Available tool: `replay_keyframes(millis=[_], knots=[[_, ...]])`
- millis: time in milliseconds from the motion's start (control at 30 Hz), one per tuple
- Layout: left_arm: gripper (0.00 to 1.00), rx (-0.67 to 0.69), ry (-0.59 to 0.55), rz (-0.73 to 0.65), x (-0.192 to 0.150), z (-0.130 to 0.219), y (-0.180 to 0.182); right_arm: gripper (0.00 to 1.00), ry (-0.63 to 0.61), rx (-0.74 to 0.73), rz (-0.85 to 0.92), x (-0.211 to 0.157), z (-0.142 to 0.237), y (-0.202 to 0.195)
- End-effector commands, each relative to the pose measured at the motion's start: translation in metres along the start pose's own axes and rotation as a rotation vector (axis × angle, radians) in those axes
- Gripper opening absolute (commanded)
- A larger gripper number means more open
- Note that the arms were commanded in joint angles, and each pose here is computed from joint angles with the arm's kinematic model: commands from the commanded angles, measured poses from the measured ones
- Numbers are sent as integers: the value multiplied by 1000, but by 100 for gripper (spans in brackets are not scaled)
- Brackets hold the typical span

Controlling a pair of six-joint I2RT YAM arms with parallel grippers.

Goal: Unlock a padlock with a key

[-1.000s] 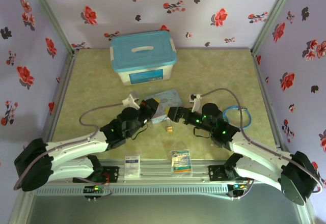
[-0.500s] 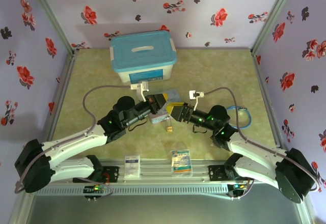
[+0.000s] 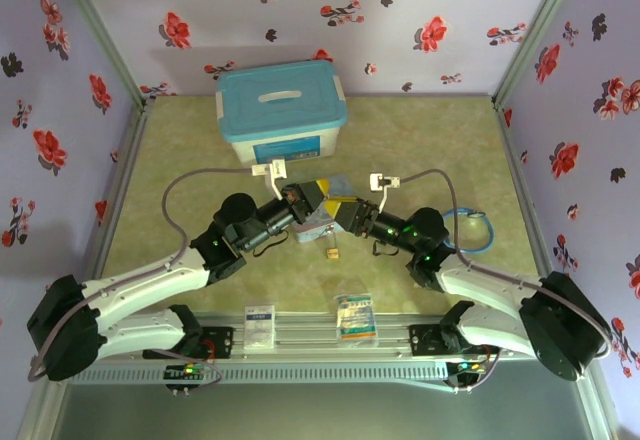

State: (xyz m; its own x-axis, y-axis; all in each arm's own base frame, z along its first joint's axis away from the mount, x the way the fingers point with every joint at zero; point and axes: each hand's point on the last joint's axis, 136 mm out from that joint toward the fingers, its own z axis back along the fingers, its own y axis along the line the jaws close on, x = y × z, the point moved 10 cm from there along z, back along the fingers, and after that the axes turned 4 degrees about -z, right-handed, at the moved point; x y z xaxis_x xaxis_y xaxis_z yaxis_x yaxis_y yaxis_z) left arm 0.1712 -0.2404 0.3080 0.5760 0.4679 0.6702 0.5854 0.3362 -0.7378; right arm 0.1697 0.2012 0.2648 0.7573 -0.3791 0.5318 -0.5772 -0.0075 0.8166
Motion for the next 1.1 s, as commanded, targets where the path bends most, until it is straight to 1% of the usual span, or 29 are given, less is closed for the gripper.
replay_keyframes(millis=[0, 200, 467, 500, 667, 733, 833, 867, 900, 933, 1000, 1067], knots=[[0, -46, -30, -2, 4, 4, -7, 39, -26, 79, 14, 4, 0, 7], [0, -43, -31, 8, 2, 5, -5, 25, -31, 122, -14, 5, -3, 6], [0, -35, -31, 20, -1, 4, -1, 11, -43, 132, -22, 6, -5, 4], [0, -31, -30, 21, -1, 4, 0, 8, -49, 133, -22, 5, -4, 4], [0, -22, -39, 45, -4, 4, 4, 0, -54, 112, -22, 4, -2, 1], [0, 3, -33, 59, -5, 3, 8, 0, -52, 102, -19, 3, -1, 0], [24, 42, -21, 39, -6, 5, 10, 0, -52, 57, -18, 0, 2, -5], [41, 68, -22, 28, -4, 6, 10, 0, -46, 22, -19, -1, 3, -7], [56, 92, -28, 16, -2, 9, 10, 0, -40, -28, -22, -3, 5, -11], [66, 117, -35, 3, 0, 11, 10, 0, -34, -77, -22, -4, 6, -15], [80, 160, -64, -19, 5, 17, 10, 0, -20, -188, -6, -8, 12, -22], [85, 195, -78, -28, 7, 22, 11, 0, -9, -286, 9, -10, 18, -26]])
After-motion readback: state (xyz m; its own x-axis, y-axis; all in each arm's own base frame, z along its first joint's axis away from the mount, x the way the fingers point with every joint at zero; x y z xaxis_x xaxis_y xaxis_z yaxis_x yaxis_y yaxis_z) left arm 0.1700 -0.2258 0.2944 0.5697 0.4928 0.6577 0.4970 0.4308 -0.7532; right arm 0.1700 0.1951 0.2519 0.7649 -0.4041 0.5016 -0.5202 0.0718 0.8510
